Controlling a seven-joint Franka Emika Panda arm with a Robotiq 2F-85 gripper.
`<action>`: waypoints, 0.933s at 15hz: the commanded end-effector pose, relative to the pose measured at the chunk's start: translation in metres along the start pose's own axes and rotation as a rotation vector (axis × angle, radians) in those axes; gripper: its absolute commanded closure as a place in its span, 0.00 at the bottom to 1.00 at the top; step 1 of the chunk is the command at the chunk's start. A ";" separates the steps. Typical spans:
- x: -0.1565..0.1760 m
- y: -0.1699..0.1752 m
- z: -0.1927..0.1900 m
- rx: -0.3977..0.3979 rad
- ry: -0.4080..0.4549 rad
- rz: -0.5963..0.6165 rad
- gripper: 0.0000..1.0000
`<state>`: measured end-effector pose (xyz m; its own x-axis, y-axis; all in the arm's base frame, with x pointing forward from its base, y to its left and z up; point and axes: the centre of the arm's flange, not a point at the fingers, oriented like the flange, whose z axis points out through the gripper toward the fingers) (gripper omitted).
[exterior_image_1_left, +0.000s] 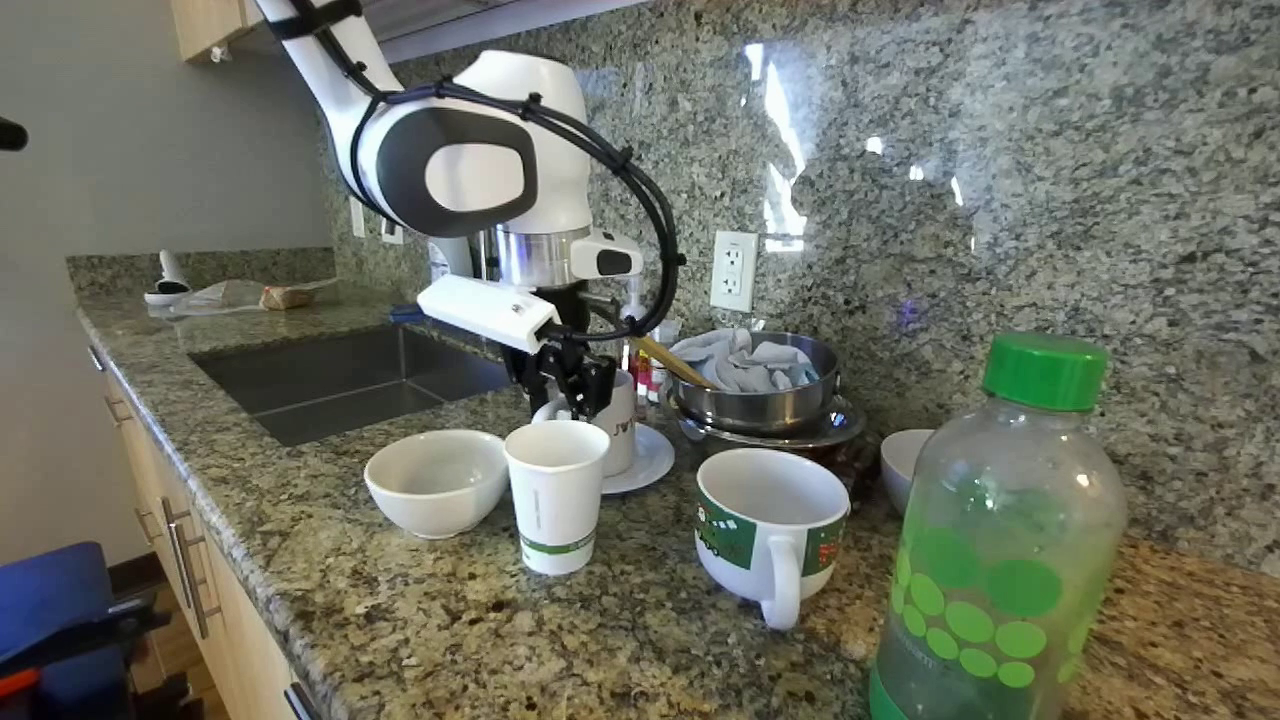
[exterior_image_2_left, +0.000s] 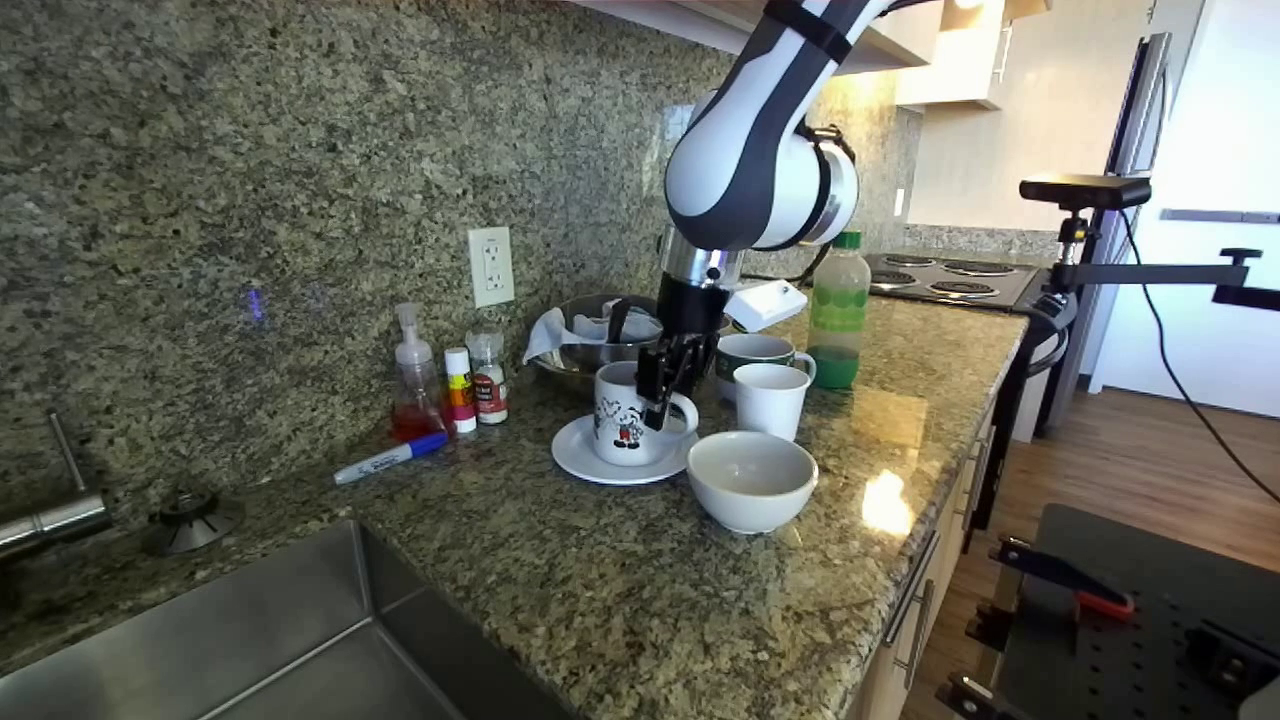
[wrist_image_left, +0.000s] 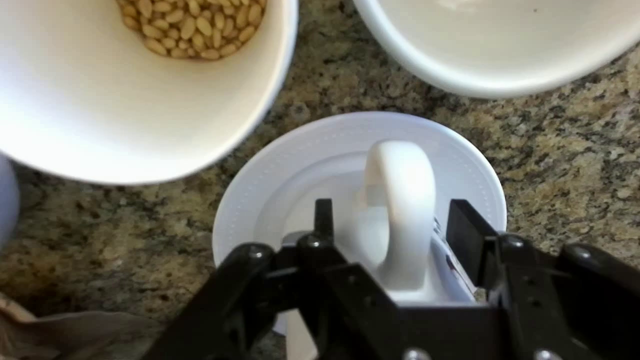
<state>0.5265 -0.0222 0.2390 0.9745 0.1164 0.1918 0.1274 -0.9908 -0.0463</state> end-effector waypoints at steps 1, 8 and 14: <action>0.002 0.005 -0.006 -0.002 0.020 -0.015 0.06; -0.001 0.016 -0.033 -0.035 0.011 0.005 0.00; -0.002 0.036 -0.069 -0.062 -0.002 0.036 0.00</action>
<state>0.5257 -0.0557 0.2768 0.9732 0.1020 0.2059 0.1036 -0.9946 0.0033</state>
